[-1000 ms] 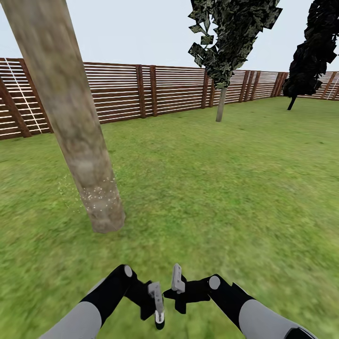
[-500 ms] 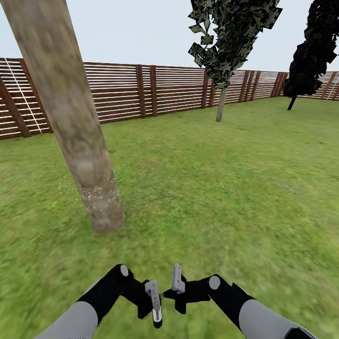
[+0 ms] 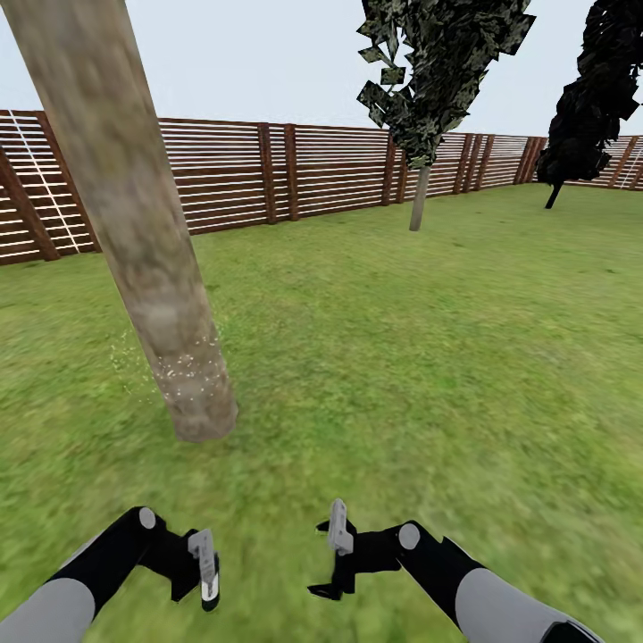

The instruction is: In the garden, pick up the pesticide atomizer on the floor and spray pesticide onto both trees until each tree trunk is fully covered.

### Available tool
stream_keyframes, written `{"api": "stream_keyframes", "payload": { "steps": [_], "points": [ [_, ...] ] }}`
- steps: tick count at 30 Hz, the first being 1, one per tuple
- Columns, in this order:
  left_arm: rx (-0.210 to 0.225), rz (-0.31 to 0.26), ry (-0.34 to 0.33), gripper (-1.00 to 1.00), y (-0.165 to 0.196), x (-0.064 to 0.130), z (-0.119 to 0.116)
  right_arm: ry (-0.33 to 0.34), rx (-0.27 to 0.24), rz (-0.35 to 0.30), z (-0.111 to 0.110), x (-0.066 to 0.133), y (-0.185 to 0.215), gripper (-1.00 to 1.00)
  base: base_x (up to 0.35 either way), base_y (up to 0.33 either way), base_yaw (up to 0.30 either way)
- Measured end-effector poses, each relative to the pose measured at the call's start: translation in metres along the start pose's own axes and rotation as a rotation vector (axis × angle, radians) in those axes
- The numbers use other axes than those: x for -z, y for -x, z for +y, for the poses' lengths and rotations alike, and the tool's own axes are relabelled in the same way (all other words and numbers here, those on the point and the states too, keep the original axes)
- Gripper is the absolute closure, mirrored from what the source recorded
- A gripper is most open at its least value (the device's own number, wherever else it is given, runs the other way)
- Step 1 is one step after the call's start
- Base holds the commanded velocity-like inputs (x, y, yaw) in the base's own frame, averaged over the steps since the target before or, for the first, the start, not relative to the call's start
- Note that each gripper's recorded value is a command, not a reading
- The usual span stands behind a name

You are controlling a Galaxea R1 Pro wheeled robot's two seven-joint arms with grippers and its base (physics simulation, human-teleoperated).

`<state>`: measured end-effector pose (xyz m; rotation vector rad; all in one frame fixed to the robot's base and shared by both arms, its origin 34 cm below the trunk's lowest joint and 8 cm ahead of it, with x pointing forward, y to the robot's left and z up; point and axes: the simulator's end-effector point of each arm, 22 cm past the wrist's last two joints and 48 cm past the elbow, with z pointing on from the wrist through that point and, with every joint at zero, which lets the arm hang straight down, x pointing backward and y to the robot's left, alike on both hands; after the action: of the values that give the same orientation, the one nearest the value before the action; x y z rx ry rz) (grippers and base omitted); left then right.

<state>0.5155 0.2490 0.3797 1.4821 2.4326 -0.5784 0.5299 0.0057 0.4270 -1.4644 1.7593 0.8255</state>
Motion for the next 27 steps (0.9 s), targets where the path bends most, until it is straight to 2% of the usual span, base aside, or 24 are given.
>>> {"api": "stream_keyframes", "payload": {
  "steps": [1, 2, 4, 5, 6, 7, 8, 10, 11, 12, 14, 16, 18, 21, 23, 27],
  "points": [
    [0.06, -0.04, 0.124, 1.0, 0.0, 0.005, 0.029, -0.117, -0.033, 0.034, -0.021, 0.006, -0.021, -1.0, 0.0, 0.0, 0.0],
    [0.168, -0.08, 0.252, 1.0, -0.01, 0.01, 0.057, -0.257, -0.088, 0.099, -0.041, 0.018, -0.057, -1.0, 0.0, 0.0, 0.0],
    [0.375, -0.113, 0.388, 1.0, -0.048, 0.011, 0.078, -0.55, -0.219, 0.194, -0.076, 0.056, -0.116, -1.0, 0.0, 0.0, 0.0],
    [0.491, -0.145, 0.468, 1.0, -0.072, 0.017, 0.088, -0.758, -0.302, 0.23, -0.092, 0.086, -0.145, -1.0, 0.0, 0.0, 0.0],
    [0.578, -0.189, 0.568, 1.0, -0.098, 0.024, 0.094, -0.931, -0.388, 0.275, -0.085, 0.114, -0.178, -1.0, 0.0, 0.0, 0.0],
    [0.616, -0.214, 0.628, 1.0, -0.112, 0.028, 0.095, -1.01, -0.425, 0.299, -0.078, 0.128, -0.193, -1.0, 0.0, 0.0, 0.0],
    [0.696, -0.26, 0.766, 1.0, -0.141, 0.041, 0.098, -1.15, -0.515, 0.308, -0.068, 0.152, -0.213, -1.0, 0.0, 0.0, 0.0],
    [0.77, -0.286, 0.904, 1.0, -0.179, 0.053, 0.087, -1.298, -0.646, 0.271, -0.056, 0.18, -0.232, -1.0, 0.0, 0.0, 0.0],
    [0.803, -0.301, 0.941, 1.0, -0.192, 0.057, 0.081, -1.344, -0.691, 0.252, -0.054, 0.188, -0.237, -1.0, 0.0, 0.0, 0.0],
    [0.839, -0.309, 0.957, 1.0, -0.2, 0.055, 0.073, -1.368, -0.716, 0.24, -0.053, 0.192, -0.239, -1.0, 0.0, 0.0, 0.0],
    [0.902, -0.302, 0.934, 1.0, -0.211, 0.039, 0.053, -1.381, -0.734, 0.225, -0.052, 0.192, -0.238, -1.0, 0.0, 0.0, 0.0],
    [0.955, -0.27, 0.903, 1.0, -0.228, 0.023, 0.026, -1.384, -0.745, 0.217, -0.052, 0.189, -0.236, -1.0, 0.0, 0.0, 0.0],
    [0.975, -0.266, 0.9, 1.0, -0.232, 0.019, 0.018, -1.389, -0.749, 0.22, -0.051, 0.191, -0.237, -1.0, 0.0, 0.0, 0.0],
    [0.983, -0.268, 0.897, 1.0, -0.232, 0.017, 0.016, -1.387, -0.748, 0.23, -0.049, 0.192, -0.24, -1.0, 0.0, 0.0, 0.0],
    [0.986, -0.268, 0.895, 1.0, -0.232, 0.016, 0.015, -1.372, -0.771, 0.268, -0.023, 0.189, -0.255, -1.0, 0.0, 0.0, 0.0],
    [0.988, -0.269, 0.894, 1.0, -0.232, 0.016, 0.014, -1.316, -0.819, 0.366, 0.053, 0.181, -0.288, -1.0, 0.0, 0.0, 0.0]
  ]
}}
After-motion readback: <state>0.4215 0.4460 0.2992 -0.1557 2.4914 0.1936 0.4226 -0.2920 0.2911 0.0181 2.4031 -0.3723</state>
